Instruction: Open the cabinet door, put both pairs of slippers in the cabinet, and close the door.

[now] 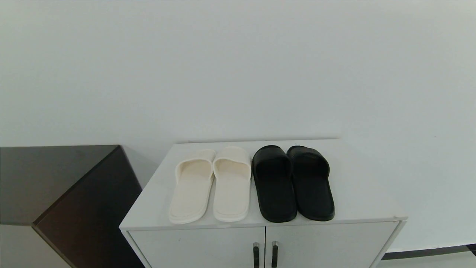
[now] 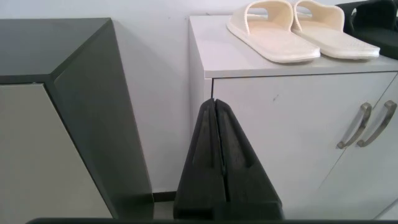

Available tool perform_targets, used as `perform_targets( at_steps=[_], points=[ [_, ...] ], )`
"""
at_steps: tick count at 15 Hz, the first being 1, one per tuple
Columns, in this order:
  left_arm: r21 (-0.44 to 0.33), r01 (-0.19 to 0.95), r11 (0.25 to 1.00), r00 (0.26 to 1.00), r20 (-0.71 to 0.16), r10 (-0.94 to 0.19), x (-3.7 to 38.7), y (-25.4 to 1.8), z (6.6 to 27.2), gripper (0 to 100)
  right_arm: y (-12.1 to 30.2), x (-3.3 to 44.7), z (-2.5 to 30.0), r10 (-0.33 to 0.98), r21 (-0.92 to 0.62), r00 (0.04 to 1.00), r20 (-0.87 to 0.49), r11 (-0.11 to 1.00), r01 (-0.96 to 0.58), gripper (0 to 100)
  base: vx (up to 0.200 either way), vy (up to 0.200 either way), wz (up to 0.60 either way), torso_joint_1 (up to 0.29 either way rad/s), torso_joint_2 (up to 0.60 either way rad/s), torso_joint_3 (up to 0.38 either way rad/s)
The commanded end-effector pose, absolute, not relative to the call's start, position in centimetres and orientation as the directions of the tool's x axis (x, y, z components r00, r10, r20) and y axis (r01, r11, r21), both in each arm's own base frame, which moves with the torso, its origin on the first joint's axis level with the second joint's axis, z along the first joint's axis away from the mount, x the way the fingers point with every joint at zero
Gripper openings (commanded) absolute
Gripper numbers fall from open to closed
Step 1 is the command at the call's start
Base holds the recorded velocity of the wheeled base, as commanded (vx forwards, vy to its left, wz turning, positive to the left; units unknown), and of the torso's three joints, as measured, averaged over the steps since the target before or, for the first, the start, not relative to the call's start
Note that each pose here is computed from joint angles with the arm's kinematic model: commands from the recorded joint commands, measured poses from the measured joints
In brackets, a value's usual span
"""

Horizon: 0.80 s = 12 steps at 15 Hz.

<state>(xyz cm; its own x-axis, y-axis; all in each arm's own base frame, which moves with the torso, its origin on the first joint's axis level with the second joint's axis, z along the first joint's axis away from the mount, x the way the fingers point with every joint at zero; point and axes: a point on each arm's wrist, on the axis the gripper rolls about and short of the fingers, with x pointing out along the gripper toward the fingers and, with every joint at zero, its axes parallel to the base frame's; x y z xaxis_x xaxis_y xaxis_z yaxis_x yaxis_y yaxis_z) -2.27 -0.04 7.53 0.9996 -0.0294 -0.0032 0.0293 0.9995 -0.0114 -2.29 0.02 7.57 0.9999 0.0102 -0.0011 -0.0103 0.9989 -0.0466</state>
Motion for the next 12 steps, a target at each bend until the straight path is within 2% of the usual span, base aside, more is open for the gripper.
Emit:
perform_targets(
  at_steps=[1, 3, 5, 6, 8, 10, 12],
  points=[
    [-0.015, 0.028, 1.0, 1.0, -0.003, -0.028, -2.3, 0.0, 7.5, 0, 0.0, -2.3, 7.6, 0.005, -0.032, 1.0, -0.002, 0.999, -0.005, 100, 0.0, 0.0, 0.0, 0.0, 0.0, 0.0],
    [-0.015, 0.028, 1.0, 1.0, -0.003, -0.028, -2.3, 0.0, 7.5, 0, 0.0, -2.3, 7.6, 0.003, -0.015, 1.0, -0.002, 1.0, -0.003, 100, 0.0, 0.0, 0.0, 0.0, 0.0, 0.0],
    [-0.011, 0.028, 1.0, 1.0, -0.003, -0.028, -2.3, 0.0, 7.5, 0, 0.0, -2.3, 7.7, 0.005, -0.092, 1.0, 0.011, 0.996, -0.004, 100, 0.0, 0.0, 0.0, 0.0, 0.0, 0.0],
    [-0.006, 0.028, 1.0, 1.0, -0.003, -0.028, -2.3, 0.0, 7.5, 0, 0.0, -2.3, 7.7, 0.009, -0.083, 1.0, 0.011, 0.997, -0.008, 100, 0.0, 0.0, 0.0, 0.0, 0.0, 0.0],
    [-0.002, 0.028, 1.0, 1.0, -0.003, -0.028, -2.3, 0.0, 7.5, 0, -0.1, -3.1, 14.5, 0.073, 0.083, 0.993, 0.095, 0.993, -0.081, 100, 0.0, 0.0, 0.0, 0.0, 0.0, 0.0],
    [0.003, 0.028, 1.0, 1.0, -0.003, -0.028, -2.3, 0.0, 7.5, 0, 0.2, -1.0, 15.4, 0.189, 0.055, 0.978, -0.087, 0.981, -0.185, 100, 0.0, 0.0, 0.0, 0.0, 0.0, 0.0],
    [0.041, 0.028, 0.999, 1.0, -0.003, -0.028, -2.3, 0.0, 7.5, 0, 0.6, 2.3, 15.7, 0.266, 0.089, 0.933, -0.241, 0.964, -0.251, 100, 0.0, 0.0, 0.0, 0.0, 0.0, 0.0]
  ],
)
